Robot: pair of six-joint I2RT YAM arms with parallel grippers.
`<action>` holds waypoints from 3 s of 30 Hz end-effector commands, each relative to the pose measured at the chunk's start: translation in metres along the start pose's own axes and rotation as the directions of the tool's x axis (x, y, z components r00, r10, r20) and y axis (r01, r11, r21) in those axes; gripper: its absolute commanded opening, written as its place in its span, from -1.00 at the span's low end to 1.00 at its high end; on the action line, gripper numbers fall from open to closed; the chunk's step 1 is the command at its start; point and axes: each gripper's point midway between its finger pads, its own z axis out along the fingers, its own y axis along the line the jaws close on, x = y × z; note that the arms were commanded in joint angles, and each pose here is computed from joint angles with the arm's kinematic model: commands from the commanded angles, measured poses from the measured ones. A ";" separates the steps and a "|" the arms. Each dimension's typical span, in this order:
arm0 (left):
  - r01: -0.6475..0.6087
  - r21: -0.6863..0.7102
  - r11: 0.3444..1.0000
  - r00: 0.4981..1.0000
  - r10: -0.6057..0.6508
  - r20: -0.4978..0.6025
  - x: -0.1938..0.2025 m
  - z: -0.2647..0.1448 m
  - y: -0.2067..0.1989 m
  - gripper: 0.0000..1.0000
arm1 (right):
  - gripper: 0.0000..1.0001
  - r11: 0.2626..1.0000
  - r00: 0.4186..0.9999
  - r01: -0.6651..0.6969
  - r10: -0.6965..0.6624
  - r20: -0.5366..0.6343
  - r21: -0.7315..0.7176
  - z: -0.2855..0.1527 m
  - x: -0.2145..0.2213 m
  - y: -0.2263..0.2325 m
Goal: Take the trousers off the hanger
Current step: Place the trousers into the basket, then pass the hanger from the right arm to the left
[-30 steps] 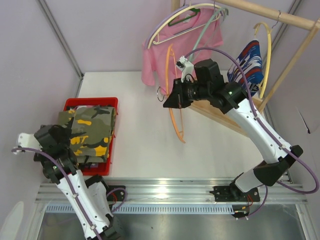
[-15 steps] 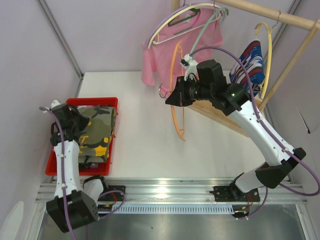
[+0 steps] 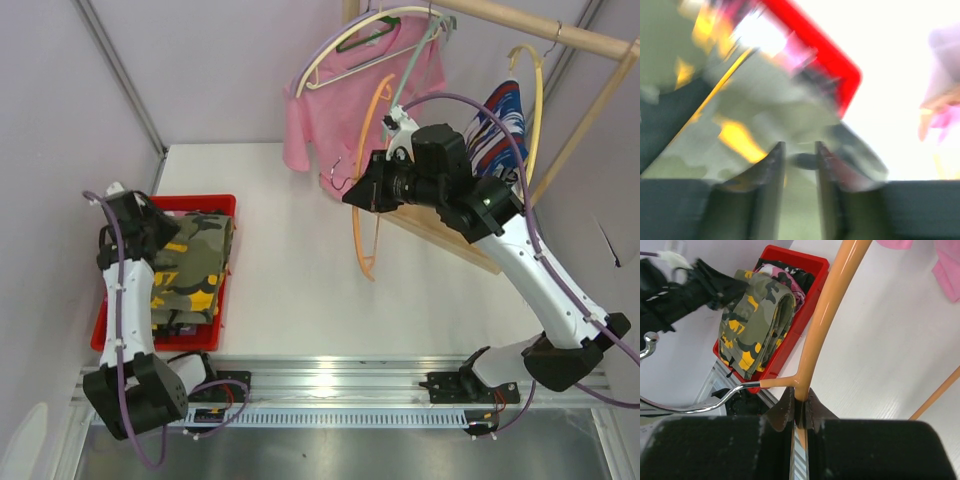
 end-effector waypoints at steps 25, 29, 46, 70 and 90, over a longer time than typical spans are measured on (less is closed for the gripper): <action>-0.681 0.712 0.171 0.708 0.402 0.581 0.132 -0.241 -0.362 0.56 | -1.00 0.913 0.806 -0.338 0.407 0.430 -0.231 -0.050 -0.130 -0.013; -0.656 0.741 0.142 0.715 0.429 0.551 0.156 -0.236 -0.382 0.55 | -1.00 0.912 0.807 -0.329 0.406 0.429 -0.245 -0.049 -0.132 -0.010; -0.627 0.598 0.499 0.778 0.363 0.513 0.059 -0.242 -0.316 0.65 | -1.00 0.937 0.843 -0.267 0.340 0.417 -0.224 -0.022 -0.133 -0.004; -0.648 0.736 0.197 0.716 0.485 0.501 0.132 -0.245 -0.321 0.76 | -1.00 0.945 0.928 -0.142 0.231 0.294 -0.294 0.019 -0.131 0.038; -0.660 0.651 0.374 0.750 0.275 0.602 0.091 -0.210 -0.359 0.15 | -1.00 0.851 0.842 -0.311 0.453 0.293 -0.423 0.020 -0.140 0.056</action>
